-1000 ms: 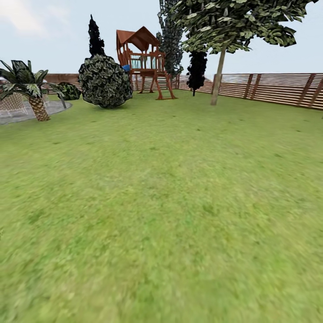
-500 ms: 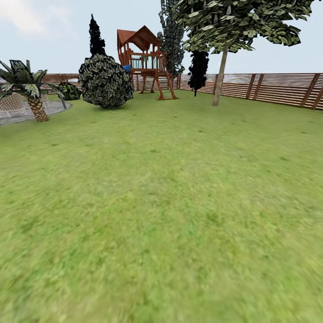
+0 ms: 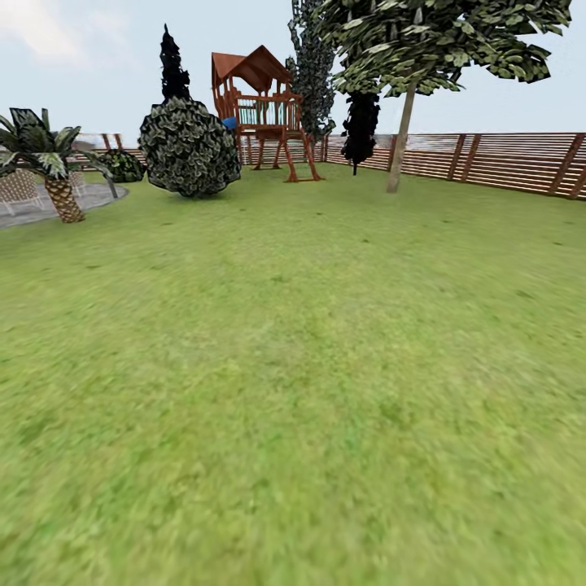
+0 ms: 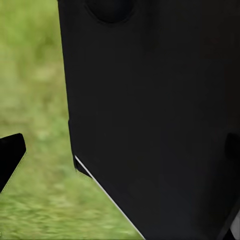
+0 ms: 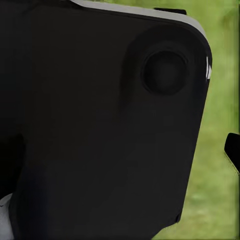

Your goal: Take the three Easter eggs out of the wicker basket on the lawn in the garden, then place them on the lawn next to a single tree (choose any tree) so that all three eggs are next to the same tree and none are left in the basket.

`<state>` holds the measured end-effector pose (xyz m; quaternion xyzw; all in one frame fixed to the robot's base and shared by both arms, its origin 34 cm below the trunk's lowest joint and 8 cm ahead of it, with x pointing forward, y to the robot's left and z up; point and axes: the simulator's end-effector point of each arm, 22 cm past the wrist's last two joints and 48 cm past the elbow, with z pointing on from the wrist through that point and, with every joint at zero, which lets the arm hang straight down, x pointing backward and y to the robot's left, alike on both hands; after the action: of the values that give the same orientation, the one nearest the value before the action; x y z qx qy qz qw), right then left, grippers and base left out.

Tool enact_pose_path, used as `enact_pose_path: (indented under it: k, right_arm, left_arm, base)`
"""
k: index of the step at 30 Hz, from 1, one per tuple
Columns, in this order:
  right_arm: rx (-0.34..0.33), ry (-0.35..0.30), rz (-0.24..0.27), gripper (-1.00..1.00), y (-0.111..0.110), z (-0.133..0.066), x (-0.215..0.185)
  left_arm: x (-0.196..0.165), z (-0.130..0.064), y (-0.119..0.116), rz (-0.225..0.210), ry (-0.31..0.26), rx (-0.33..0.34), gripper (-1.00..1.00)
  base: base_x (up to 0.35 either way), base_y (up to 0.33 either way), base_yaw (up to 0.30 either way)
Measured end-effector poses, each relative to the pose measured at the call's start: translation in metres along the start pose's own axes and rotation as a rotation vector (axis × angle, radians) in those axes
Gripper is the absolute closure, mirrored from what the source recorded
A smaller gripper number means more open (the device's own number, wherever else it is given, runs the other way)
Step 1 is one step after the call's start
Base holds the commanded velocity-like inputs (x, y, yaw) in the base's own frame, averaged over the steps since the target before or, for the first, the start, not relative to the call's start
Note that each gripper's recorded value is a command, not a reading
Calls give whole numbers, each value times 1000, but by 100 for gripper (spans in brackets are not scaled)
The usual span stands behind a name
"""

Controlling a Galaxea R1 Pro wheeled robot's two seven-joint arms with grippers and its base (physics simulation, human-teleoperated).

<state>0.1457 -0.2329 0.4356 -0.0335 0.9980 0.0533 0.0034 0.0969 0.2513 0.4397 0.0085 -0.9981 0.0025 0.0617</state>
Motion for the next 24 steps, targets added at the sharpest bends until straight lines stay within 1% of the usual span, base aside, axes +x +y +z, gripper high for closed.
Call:
enact_pose_path:
  k: [24]
  right_arm:
    - [-1,0,0,-100,1,0,0]
  left_arm:
    - [-3,0,1,-2,-6,-3,-100]
  base:
    - [318,0,0]
